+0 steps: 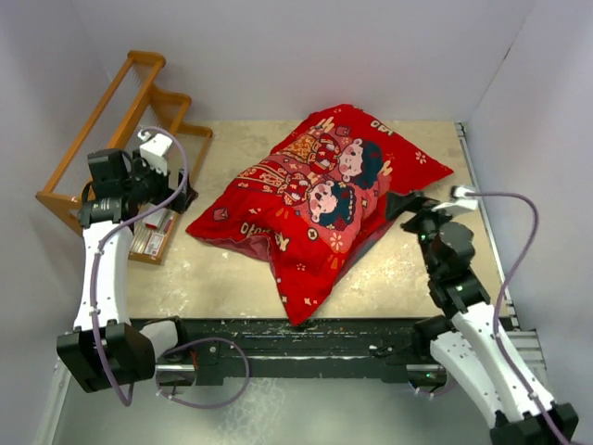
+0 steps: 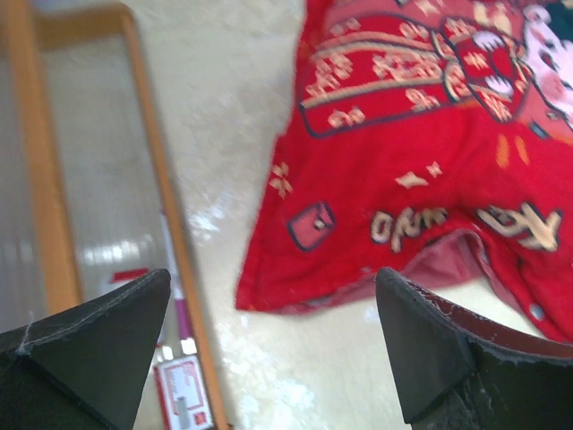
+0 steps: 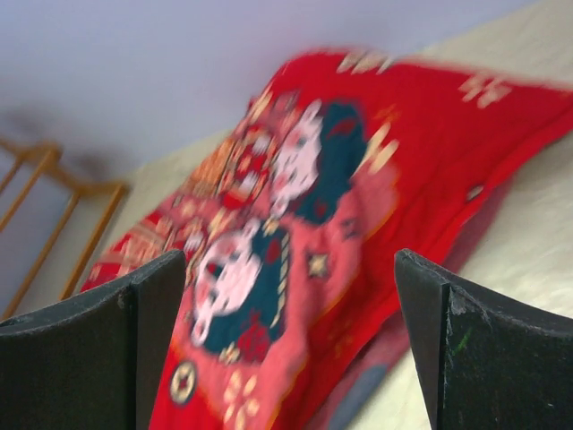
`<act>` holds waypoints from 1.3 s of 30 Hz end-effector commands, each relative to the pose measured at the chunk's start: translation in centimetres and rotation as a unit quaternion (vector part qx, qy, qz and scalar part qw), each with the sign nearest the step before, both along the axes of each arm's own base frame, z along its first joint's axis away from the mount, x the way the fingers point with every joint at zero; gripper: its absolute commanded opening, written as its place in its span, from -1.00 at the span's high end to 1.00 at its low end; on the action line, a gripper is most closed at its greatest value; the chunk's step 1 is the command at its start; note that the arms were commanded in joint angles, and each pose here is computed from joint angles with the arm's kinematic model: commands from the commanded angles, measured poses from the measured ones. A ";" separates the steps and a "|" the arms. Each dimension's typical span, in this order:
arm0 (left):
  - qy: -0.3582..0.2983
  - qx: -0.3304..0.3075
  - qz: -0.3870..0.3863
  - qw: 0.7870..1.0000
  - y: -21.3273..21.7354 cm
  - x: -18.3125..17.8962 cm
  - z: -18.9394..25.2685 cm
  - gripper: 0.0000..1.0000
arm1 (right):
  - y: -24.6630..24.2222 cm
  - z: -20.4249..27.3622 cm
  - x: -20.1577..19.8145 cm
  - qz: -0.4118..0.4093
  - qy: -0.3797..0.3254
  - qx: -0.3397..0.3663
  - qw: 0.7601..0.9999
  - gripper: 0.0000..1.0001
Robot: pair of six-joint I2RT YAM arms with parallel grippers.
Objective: Remove the pillowcase from the pillow
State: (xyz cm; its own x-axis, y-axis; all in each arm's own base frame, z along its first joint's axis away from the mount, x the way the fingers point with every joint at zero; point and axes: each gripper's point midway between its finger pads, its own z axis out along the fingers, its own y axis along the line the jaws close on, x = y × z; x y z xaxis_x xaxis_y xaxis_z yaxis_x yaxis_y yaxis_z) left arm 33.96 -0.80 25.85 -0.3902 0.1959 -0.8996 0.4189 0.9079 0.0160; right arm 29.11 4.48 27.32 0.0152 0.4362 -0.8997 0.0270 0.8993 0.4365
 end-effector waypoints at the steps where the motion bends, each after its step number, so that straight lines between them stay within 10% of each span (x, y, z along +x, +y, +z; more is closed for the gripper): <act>1: 0.040 -0.016 -0.088 0.995 -2.6 -2.3 -0.8 -0.99 | 8.1 -4.2 -1.1 0.139 0.070 0.033 0.987 -0.99; 25: 0.166 0.066 -0.166 0.970 -2.5 -6.9 -8.4 -0.99 | 25.5 -20.9 -9.1 0.243 0.297 -0.220 0.897 -0.78; 35: 0.180 0.070 -0.175 0.965 -2.5 -7.8 -9.7 -0.99 | 25.6 -26.4 -10.7 0.259 0.347 -0.255 0.865 -0.38; 39: 0.178 0.075 -0.181 0.964 -2.5 -8.0 -9.5 -0.99 | 27.0 -26.7 -11.0 0.269 0.358 -0.242 0.861 0.11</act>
State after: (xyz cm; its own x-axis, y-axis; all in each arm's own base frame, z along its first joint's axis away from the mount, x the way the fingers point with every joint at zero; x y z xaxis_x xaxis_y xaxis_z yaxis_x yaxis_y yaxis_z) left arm 26.11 -3.03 15.54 -0.6068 0.4587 -0.6492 0.6708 0.7336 -0.1087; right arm 19.14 30.40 1.84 -0.6612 -0.2221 -0.7165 -0.3344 0.9423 0.0165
